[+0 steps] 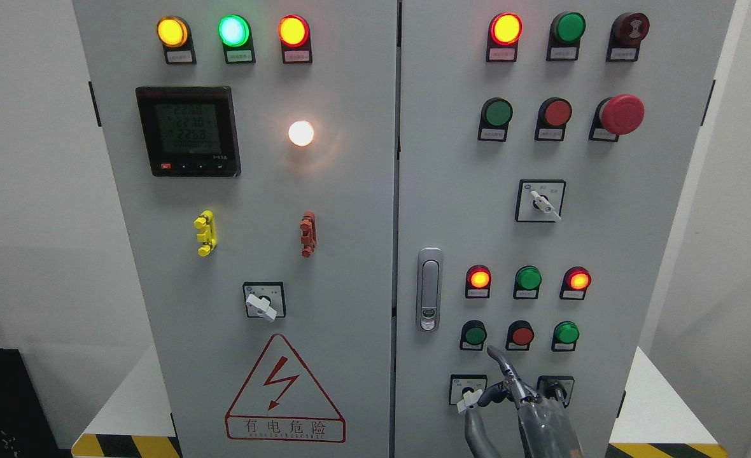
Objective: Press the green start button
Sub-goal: 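Pull the right hand back down away from the button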
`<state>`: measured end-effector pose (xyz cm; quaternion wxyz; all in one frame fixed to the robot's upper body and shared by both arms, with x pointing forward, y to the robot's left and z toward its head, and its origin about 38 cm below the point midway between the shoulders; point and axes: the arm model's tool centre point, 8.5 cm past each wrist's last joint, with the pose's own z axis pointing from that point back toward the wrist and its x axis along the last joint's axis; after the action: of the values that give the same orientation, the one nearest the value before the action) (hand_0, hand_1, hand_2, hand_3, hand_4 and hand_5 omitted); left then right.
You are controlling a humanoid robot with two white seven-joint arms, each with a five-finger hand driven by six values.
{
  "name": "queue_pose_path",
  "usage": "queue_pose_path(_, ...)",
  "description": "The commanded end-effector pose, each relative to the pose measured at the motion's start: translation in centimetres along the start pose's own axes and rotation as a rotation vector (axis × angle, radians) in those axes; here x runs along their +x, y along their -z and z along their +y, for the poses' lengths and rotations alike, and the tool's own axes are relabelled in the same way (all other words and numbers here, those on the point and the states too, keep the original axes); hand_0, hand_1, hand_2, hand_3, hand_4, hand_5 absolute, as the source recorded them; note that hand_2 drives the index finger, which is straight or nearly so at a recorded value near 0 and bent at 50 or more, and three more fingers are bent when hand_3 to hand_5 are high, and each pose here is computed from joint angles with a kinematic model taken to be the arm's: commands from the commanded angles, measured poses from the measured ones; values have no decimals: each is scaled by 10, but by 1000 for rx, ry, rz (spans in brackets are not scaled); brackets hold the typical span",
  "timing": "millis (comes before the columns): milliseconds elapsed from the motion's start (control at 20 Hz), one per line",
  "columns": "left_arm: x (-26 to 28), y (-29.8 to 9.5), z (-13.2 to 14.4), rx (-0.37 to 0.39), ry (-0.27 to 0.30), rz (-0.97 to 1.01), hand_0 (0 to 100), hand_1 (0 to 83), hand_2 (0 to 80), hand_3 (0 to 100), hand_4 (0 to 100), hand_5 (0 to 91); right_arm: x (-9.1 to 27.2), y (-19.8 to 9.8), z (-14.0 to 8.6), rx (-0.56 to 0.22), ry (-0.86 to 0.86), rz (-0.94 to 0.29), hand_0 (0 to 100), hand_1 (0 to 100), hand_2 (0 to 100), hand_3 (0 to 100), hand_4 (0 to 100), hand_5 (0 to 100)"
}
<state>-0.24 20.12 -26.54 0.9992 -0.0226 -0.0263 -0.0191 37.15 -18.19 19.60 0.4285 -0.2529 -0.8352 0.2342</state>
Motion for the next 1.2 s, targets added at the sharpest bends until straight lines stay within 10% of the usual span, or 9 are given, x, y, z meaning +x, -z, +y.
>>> queue_pose_path(0,-1,0,0,0,0,1,120,556,0,0,0,0,7,-9,-13,-55,132,-12,715,347,0,535,511,363)
queue_pose_path(600,0,0,0,0,0,0,120,556,0,0,0,0,19,-37,-3,-30,426,0,697,256,0,289,256,118)
queue_pose_path(1150,0,0,0,0,0,0,120,556,0,0,0,0,21,-57,7,-23,551,44,403,173,0,0,0,0)
